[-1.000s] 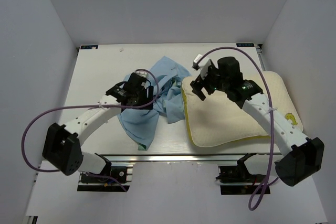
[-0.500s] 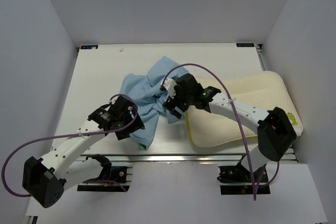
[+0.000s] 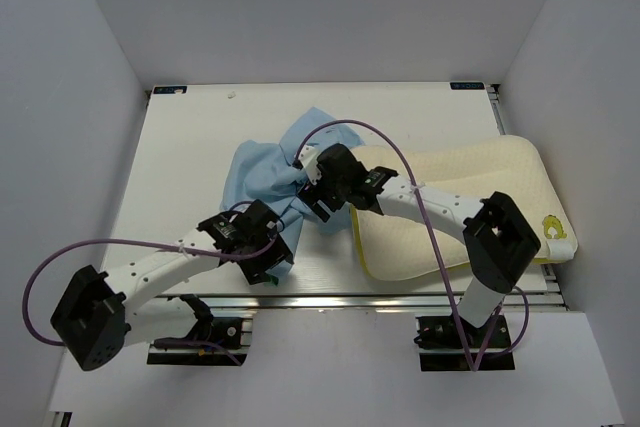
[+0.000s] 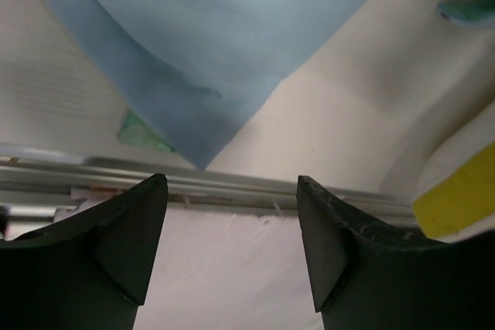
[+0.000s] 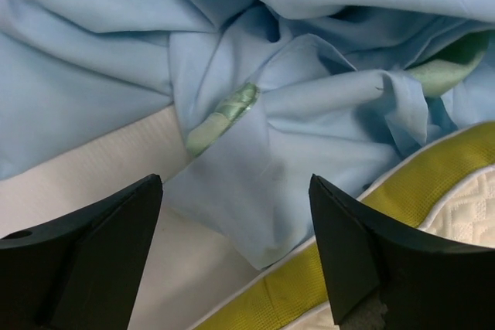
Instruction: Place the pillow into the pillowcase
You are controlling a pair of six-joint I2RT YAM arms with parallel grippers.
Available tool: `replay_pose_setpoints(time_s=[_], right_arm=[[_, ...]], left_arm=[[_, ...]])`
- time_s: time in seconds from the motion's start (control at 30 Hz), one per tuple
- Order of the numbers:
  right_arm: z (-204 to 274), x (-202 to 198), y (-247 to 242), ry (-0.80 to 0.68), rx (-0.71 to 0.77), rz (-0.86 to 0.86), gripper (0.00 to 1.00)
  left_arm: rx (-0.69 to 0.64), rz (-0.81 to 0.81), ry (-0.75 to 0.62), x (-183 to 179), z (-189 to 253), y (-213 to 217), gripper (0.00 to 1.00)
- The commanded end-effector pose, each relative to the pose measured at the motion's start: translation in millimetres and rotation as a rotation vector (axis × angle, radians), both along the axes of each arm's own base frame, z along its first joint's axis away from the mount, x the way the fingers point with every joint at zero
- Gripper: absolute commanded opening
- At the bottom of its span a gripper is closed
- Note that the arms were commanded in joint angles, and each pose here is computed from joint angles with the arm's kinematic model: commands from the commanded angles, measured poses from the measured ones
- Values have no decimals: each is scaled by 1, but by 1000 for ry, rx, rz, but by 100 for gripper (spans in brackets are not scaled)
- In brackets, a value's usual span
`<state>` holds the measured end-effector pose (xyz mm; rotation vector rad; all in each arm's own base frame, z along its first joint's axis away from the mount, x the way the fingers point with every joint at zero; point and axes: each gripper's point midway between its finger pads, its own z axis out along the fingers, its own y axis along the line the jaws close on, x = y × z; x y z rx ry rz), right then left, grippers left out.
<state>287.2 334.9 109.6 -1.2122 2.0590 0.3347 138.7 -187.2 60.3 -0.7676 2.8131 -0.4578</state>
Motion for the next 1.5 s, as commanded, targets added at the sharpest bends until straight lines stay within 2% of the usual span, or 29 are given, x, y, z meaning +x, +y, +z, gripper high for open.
replay_pose_setpoints(time_s=[0.0, 0.27, 0.43, 0.47, 0.53, 0.6, 0.63, 0.7, 0.83, 0.93, 1.0, 1.03, 1.23, 1.37, 1.47], right_arm=[[14, 16, 5, -50, 35, -64, 81], [13, 12, -2, -52, 36, -59, 74], [5, 10, -1, -27, 27, -54, 68], [2, 10, -1, -19, 20, -54, 64], [-7, 9, -1, 0, -1, -50, 64], [-12, 8, -2, 14, -17, -48, 62], [-16, 8, -2, 24, -25, -45, 62], [-18, 10, -4, 32, -24, -48, 58], [-11, 11, -7, 52, 3, -35, 44], [-6, 8, -8, 76, 30, -14, 38], [-3, 7, -10, 81, 39, -9, 22], [2, 4, -8, 87, 56, 5, 19], [24, -3, -10, 68, 101, 50, 17], [37, 0, -14, 41, 121, 46, 15], [46, 8, -20, 22, 128, 24, 14]], left_arm=[[-8, 70, -40, 16, -10, -7, 75], [91, 96, -14, 17, -36, 7, 64], [108, 123, -42, 22, -38, 11, 45], [110, 124, -44, 23, -37, 11, 42], [124, 124, -54, 25, -30, 13, 38], [134, 140, -117, 38, -10, 14, 34], [175, 148, -121, 37, -5, 23, 33], [230, 212, -211, 55, 25, 43, 30], [259, 297, -345, 83, 74, 81, 25], [300, 430, -401, 108, 101, 132, 23], [319, 436, -399, 117, 107, 149, 23], [320, 439, -374, 121, 105, 154, 22], [365, 618, -349, 144, 119, 233, 19], [413, 786, -382, 142, 143, 296, 17], [428, 845, -407, 140, 158, 320, 16]])
